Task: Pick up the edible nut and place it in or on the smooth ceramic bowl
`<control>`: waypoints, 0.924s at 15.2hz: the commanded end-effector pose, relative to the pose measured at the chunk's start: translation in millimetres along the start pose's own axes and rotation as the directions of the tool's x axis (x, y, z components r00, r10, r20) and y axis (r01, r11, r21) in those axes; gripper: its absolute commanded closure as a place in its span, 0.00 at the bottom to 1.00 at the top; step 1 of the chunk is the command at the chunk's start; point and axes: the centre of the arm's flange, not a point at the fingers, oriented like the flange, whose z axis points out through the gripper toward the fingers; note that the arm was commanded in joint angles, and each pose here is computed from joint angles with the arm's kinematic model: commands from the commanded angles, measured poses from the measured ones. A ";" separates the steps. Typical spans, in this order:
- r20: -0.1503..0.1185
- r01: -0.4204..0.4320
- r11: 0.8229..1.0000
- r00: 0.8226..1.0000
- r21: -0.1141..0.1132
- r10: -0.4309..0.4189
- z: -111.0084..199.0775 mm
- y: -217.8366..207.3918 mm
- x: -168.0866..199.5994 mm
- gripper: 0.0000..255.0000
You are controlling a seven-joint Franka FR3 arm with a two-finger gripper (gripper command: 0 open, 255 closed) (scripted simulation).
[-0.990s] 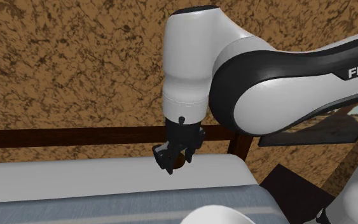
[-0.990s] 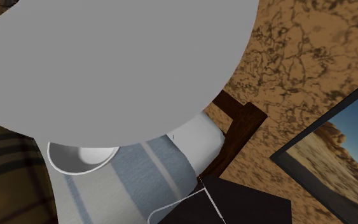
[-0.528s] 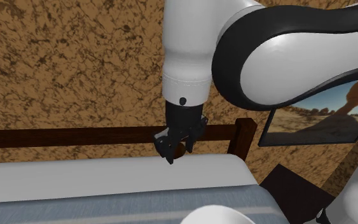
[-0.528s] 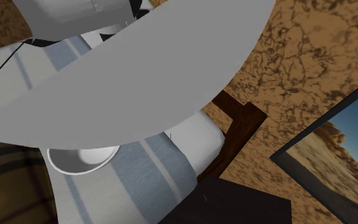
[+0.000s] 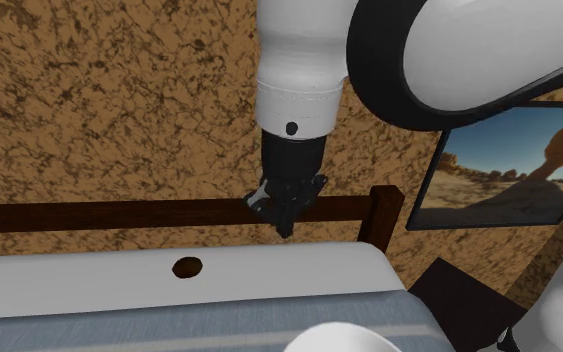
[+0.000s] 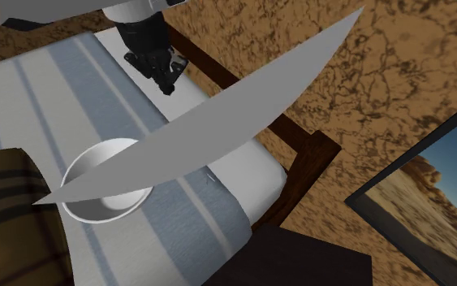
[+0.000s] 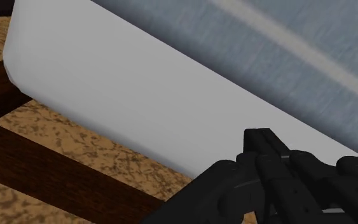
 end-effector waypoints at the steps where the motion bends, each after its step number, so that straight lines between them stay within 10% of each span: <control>1: 0.000 -0.001 1.000 1.000 0.000 0.001 0.2 0.2 0.3 0.00; 14: -0.019 0.175 0.984 0.985 0.040 -0.174 98.0 -86.8 103.6 0.00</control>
